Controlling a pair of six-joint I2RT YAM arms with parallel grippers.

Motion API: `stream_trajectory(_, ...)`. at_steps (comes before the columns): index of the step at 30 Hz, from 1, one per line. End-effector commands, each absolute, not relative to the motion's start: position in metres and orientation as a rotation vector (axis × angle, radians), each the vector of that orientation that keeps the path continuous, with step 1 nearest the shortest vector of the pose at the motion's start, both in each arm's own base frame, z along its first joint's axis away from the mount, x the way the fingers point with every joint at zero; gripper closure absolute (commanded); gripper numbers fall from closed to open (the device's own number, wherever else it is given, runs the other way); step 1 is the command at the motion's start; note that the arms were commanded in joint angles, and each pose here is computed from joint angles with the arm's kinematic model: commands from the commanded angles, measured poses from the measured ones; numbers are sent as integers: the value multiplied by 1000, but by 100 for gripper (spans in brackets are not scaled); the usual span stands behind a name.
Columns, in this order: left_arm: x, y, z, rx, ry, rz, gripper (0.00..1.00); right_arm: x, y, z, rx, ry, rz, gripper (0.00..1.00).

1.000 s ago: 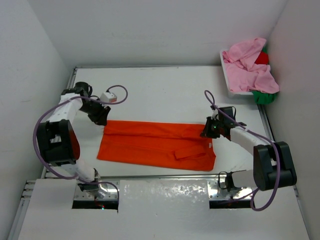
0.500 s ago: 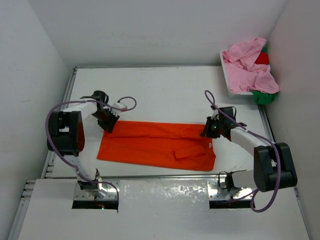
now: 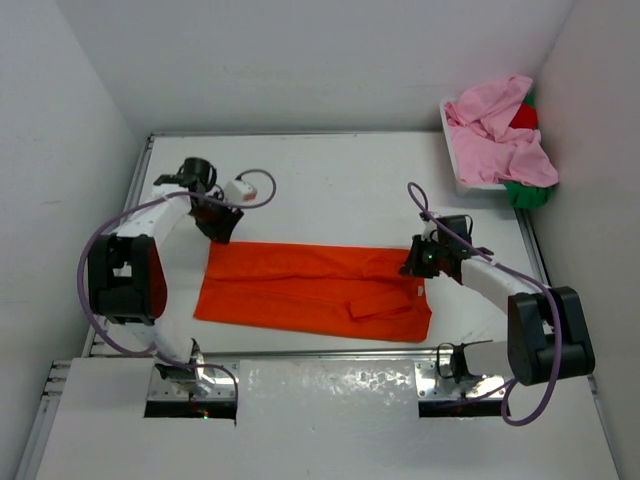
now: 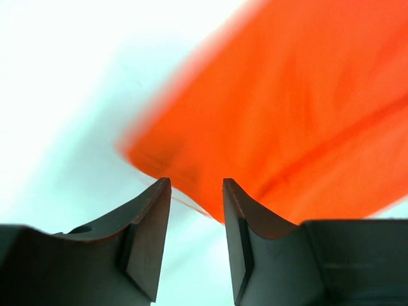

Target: Fold and stack the t-shirts

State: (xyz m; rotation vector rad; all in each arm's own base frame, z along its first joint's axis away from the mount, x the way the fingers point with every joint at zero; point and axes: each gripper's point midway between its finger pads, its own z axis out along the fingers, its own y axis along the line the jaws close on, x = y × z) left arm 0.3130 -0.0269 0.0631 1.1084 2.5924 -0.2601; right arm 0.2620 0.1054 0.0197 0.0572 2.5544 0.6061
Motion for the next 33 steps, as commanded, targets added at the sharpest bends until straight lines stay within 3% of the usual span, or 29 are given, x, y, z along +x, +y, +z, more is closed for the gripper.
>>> stream_trajectory(1,372,-86,140,1045,2311,-318,61,259,106,18,-6,2549,600,99)
stream_trajectory(5,379,-210,164,1244,2122,-489,56,253,109,14,20,2559,631,93)
stream_trajectory(6,373,-233,160,1295,2105,-531,56,252,111,13,51,2563,648,87)
stream_trajectory(7,368,-252,151,1322,2118,-571,55,251,110,14,72,2565,648,67)
stream_trajectory(9,353,-300,131,1425,2112,-651,56,250,106,16,131,2565,638,55)
stream_trajectory(12,348,-342,119,1396,2099,-772,56,256,101,32,231,2482,634,55)
stream_trajectory(19,337,-398,94,1362,2111,-893,54,261,96,40,289,2421,612,67)
stream_trajectory(33,307,-427,67,1346,2167,-1029,49,259,92,18,261,2488,569,64)
